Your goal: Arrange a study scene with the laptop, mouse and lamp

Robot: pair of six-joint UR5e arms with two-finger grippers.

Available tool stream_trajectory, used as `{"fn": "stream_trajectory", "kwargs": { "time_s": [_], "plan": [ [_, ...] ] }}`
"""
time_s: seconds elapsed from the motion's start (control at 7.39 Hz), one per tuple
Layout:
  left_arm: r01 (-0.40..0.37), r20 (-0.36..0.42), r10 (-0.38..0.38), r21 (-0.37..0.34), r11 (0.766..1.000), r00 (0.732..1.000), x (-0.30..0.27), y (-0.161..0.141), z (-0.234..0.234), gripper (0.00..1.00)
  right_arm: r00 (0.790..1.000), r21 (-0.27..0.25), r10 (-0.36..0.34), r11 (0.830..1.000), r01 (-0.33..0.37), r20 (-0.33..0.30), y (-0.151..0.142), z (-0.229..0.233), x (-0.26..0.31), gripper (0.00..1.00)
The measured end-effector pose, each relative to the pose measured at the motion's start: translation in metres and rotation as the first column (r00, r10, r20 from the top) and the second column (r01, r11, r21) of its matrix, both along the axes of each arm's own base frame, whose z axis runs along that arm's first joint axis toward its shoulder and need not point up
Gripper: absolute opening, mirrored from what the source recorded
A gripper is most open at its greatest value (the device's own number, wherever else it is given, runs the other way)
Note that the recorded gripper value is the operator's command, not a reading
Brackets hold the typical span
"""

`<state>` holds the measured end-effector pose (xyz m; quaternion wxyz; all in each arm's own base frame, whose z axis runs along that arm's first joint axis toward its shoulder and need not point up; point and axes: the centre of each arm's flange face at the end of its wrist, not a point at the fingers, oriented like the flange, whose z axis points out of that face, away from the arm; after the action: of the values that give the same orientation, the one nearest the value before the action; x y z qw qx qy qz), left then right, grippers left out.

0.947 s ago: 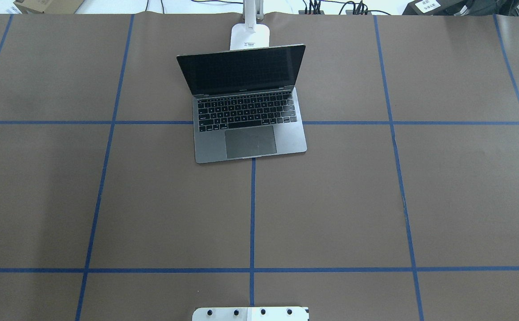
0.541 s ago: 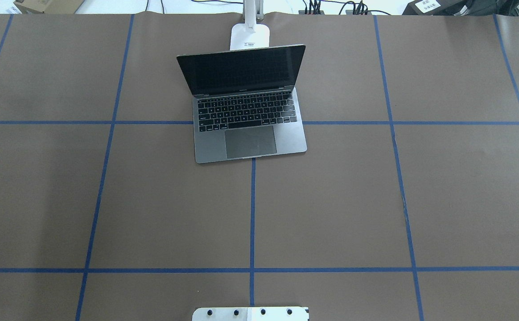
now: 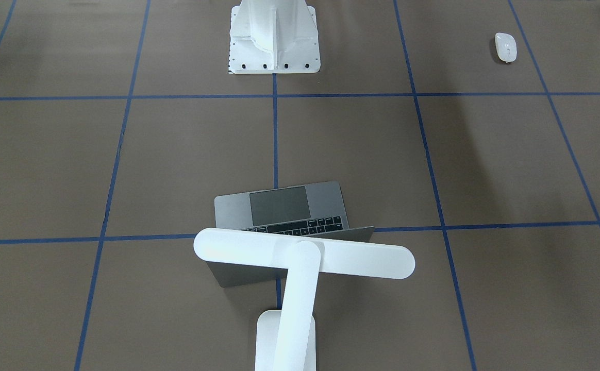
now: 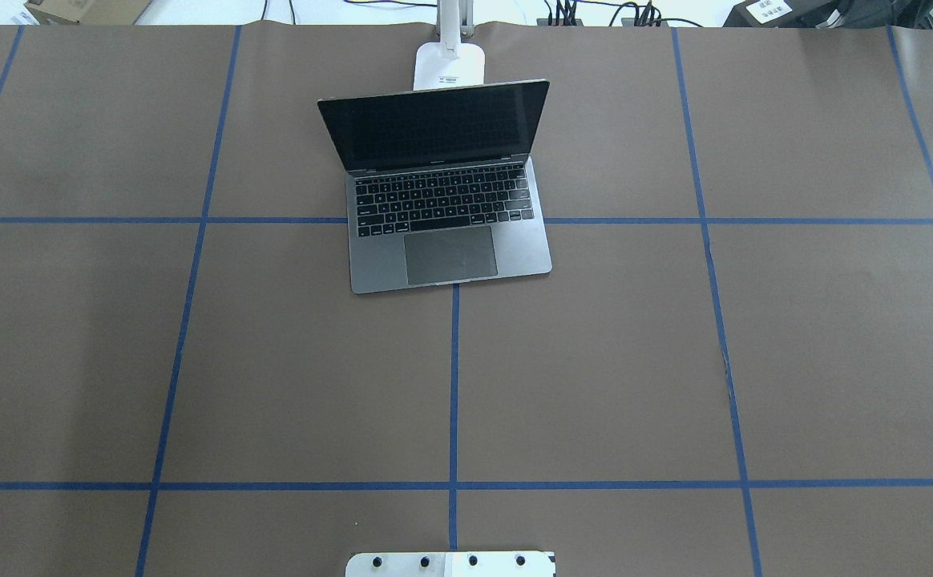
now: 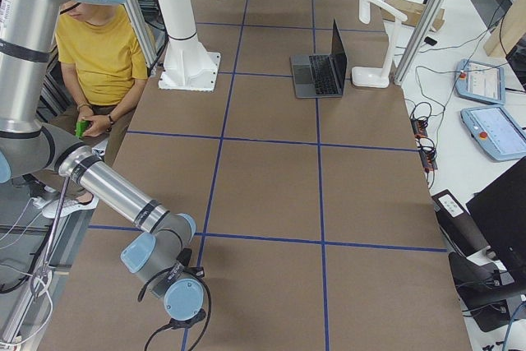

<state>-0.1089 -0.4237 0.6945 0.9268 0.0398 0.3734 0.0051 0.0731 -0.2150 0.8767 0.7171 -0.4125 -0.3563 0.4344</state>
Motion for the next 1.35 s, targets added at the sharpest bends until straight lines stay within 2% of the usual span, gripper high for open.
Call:
{"fn": "stream_trajectory", "kwargs": {
  "time_s": [0.27,0.41,0.68,0.81,1.08,1.35],
  "plan": [
    [0.0,0.0,0.0,-0.001,1.0,1.0,0.0,0.0,0.0,1.0,1.0,0.096,0.003,0.995,-0.002,-0.011,-0.03,-0.038,0.003,0.0],
    [0.0,0.0,0.0,-0.002,1.0,1.0,0.0,0.0,0.0,1.0,1.0,0.16,0.005,0.987,-0.002,-0.02,-0.049,-0.065,0.005,0.0],
    [0.0,-0.001,0.0,-0.006,1.0,1.0,0.0,0.0,0.002,1.0,0.999,0.283,0.016,0.959,-0.004,-0.04,-0.088,-0.121,0.01,0.0],
    [0.0,-0.001,0.0,-0.007,1.0,1.0,0.0,0.001,0.002,1.0,0.998,0.307,0.047,0.951,-0.029,-0.05,-0.112,-0.149,0.012,0.0],
    [0.001,-0.001,-0.001,-0.012,1.0,1.0,0.0,0.001,0.004,1.0,0.988,0.302,0.138,0.947,-0.111,-0.069,-0.164,-0.208,0.015,0.0],
    [0.003,-0.002,-0.003,-0.016,1.0,1.0,0.0,0.002,0.004,1.0,0.979,0.3,0.195,0.939,-0.167,-0.066,-0.228,-0.271,0.005,0.0]
  ]
}}
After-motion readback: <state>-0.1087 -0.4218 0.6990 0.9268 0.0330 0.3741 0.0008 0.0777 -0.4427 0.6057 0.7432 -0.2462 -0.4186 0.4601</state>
